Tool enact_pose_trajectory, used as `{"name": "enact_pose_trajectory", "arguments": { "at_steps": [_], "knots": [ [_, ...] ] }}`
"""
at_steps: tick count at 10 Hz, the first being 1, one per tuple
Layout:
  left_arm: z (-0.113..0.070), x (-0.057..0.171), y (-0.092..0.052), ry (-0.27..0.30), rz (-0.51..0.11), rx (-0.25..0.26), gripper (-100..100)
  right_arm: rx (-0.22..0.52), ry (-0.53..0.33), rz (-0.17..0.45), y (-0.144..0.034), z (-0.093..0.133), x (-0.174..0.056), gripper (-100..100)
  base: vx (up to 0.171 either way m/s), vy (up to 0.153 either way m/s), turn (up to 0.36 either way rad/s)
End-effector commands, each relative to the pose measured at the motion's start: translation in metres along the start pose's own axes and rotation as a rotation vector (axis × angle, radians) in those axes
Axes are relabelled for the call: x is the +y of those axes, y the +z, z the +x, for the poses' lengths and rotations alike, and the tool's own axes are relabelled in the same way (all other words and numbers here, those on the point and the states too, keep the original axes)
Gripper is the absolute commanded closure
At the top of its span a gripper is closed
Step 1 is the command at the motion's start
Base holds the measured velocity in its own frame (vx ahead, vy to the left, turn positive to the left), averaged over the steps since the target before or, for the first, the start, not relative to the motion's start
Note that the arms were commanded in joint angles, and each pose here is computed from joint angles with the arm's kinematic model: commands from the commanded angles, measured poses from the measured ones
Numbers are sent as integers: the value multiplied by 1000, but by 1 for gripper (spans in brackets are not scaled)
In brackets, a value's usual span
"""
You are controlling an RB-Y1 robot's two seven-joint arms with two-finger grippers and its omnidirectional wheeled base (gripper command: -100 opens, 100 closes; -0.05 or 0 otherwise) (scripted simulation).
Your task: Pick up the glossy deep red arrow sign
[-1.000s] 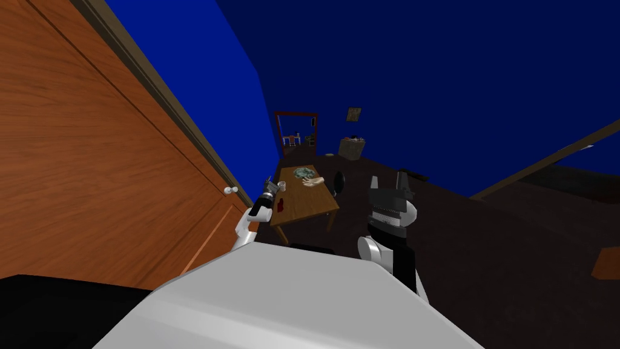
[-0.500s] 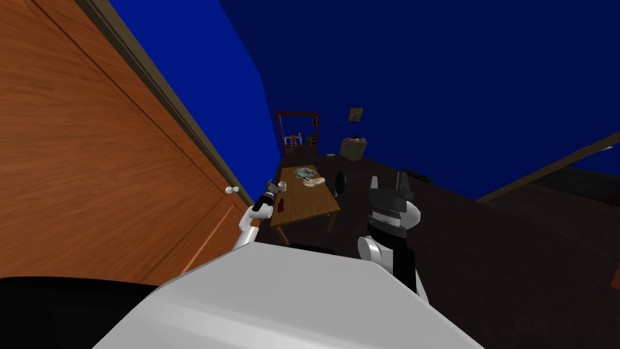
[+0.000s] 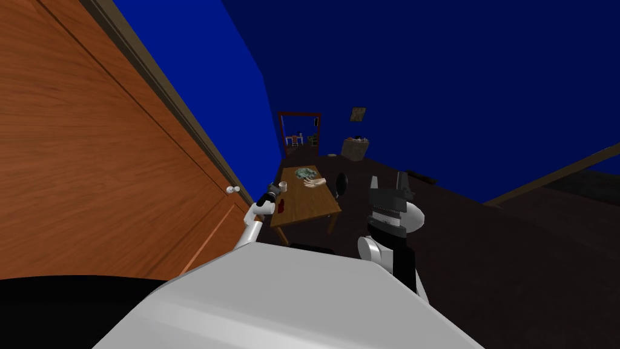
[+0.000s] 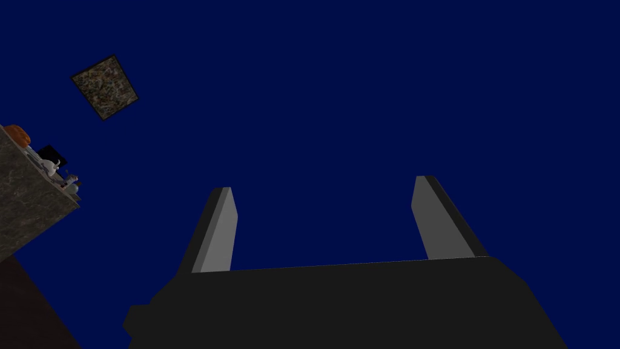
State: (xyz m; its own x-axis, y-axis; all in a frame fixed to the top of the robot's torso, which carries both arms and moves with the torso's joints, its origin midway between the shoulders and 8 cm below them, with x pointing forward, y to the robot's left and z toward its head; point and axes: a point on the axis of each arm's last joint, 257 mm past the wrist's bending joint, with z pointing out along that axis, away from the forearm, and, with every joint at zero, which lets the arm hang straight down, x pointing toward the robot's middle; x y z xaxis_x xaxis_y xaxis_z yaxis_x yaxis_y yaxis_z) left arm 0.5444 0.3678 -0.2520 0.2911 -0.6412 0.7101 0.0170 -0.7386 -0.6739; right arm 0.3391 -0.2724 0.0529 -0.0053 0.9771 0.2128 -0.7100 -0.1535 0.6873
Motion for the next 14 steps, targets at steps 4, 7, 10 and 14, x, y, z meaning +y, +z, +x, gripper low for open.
{"name": "enact_pose_trajectory", "arguments": {
  "at_steps": [4,7,10,14],
  "knots": [
    [-38,28,13,-127,-86,-144,-100,0,0,0,0,0,0,0,20,-8,35],
    [-58,46,16,-175,-131,-222,-100,0,0,0,0,0,0,0,20,-6,27],
    [-78,68,20,-267,-183,-327,-100,0,0,0,0,0,0,0,18,-6,40],
    [-102,97,16,-351,-245,-454,-100,0,0,0,0,0,0,0,17,-4,30]
  ]
}}
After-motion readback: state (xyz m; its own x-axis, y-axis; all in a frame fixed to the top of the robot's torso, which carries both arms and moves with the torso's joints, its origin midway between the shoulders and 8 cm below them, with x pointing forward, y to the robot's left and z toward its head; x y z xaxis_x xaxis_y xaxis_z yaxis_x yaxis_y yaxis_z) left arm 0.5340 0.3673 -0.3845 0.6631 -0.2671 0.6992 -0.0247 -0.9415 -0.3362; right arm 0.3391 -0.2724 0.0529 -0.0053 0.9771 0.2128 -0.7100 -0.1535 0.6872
